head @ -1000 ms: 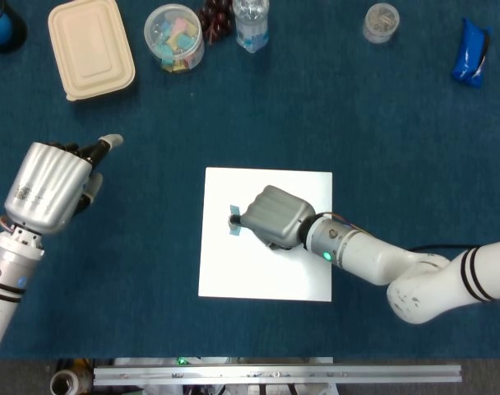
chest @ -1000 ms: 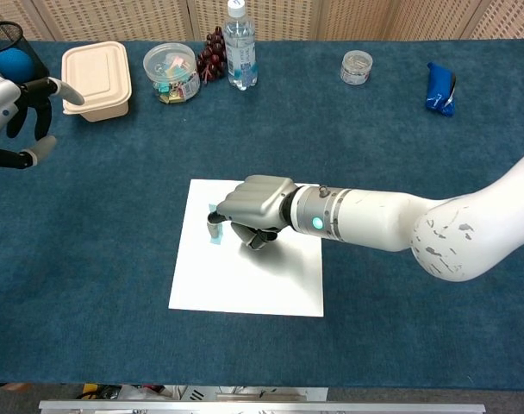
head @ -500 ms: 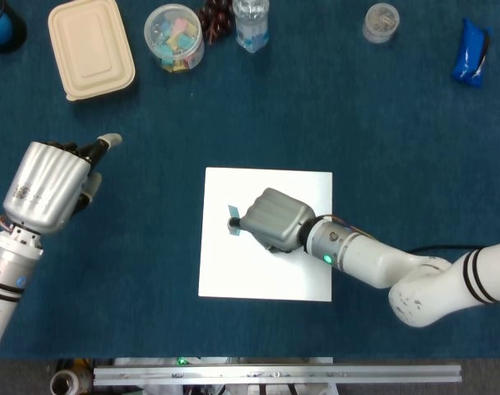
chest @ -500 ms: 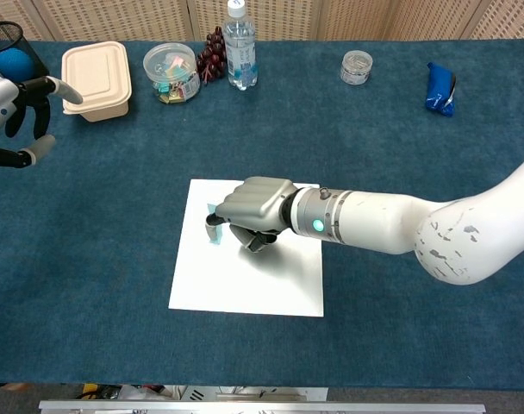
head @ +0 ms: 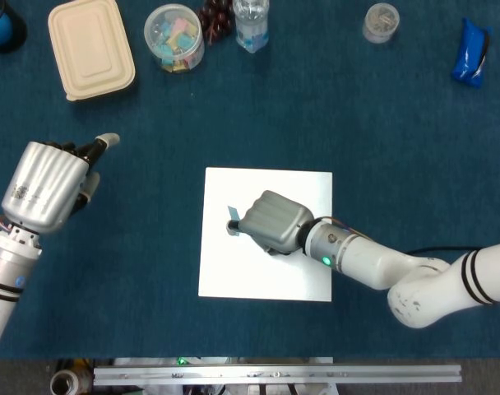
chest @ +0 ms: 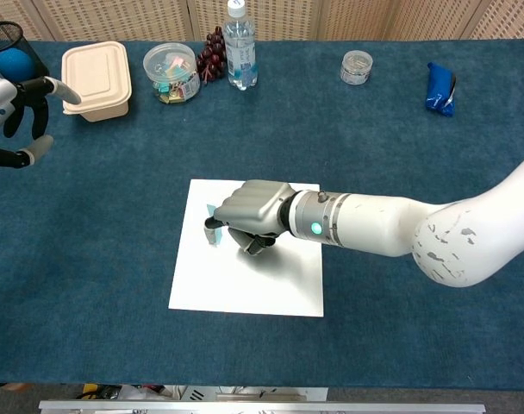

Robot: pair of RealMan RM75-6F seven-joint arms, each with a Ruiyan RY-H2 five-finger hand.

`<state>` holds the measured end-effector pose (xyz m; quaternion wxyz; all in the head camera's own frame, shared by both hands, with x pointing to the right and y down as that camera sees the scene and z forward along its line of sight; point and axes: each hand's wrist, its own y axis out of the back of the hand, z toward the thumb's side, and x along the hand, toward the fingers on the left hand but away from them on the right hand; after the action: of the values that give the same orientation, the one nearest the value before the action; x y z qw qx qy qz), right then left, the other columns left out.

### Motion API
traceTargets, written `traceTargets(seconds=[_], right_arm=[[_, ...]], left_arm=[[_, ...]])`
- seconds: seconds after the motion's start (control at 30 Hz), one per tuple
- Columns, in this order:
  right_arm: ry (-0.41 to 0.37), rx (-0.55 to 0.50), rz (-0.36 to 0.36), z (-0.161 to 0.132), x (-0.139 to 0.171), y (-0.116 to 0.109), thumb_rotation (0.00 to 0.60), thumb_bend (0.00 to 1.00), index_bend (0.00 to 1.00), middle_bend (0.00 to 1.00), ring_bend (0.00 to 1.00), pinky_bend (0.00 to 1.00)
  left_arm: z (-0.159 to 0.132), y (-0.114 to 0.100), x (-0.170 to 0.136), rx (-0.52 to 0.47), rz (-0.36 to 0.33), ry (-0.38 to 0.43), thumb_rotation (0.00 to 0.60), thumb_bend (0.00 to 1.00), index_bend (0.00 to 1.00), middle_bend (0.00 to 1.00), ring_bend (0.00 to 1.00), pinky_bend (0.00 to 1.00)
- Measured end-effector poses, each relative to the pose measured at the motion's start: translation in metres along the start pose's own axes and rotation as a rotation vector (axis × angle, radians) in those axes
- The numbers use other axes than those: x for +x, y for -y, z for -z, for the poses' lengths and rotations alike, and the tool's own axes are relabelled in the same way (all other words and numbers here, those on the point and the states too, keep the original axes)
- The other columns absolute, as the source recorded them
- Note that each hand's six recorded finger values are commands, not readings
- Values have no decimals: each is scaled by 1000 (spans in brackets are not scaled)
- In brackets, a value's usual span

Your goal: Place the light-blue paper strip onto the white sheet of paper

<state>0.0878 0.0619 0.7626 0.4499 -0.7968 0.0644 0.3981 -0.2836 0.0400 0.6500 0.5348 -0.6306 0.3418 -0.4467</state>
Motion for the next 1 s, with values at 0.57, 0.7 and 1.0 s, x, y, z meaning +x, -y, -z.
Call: traceTargets(seconds=[0.57,0.7,1.0], right_arm=[[7,2,-8,4,7,5,600,1000,265,1000,1000,1000],[14,-2,2,7,8,2,600,1000,265,1000,1000,1000],[32,11,-14,12,3,6,600,1000,265,1000,1000,1000]], left_arm=[[-1,0,0,2,1,0,600,395,270,610,666,759],[-1,0,0,0,2,1,600,395,270,609,666,759],[0,2,0,0,6,-2,600,395,270,609,666,759]])
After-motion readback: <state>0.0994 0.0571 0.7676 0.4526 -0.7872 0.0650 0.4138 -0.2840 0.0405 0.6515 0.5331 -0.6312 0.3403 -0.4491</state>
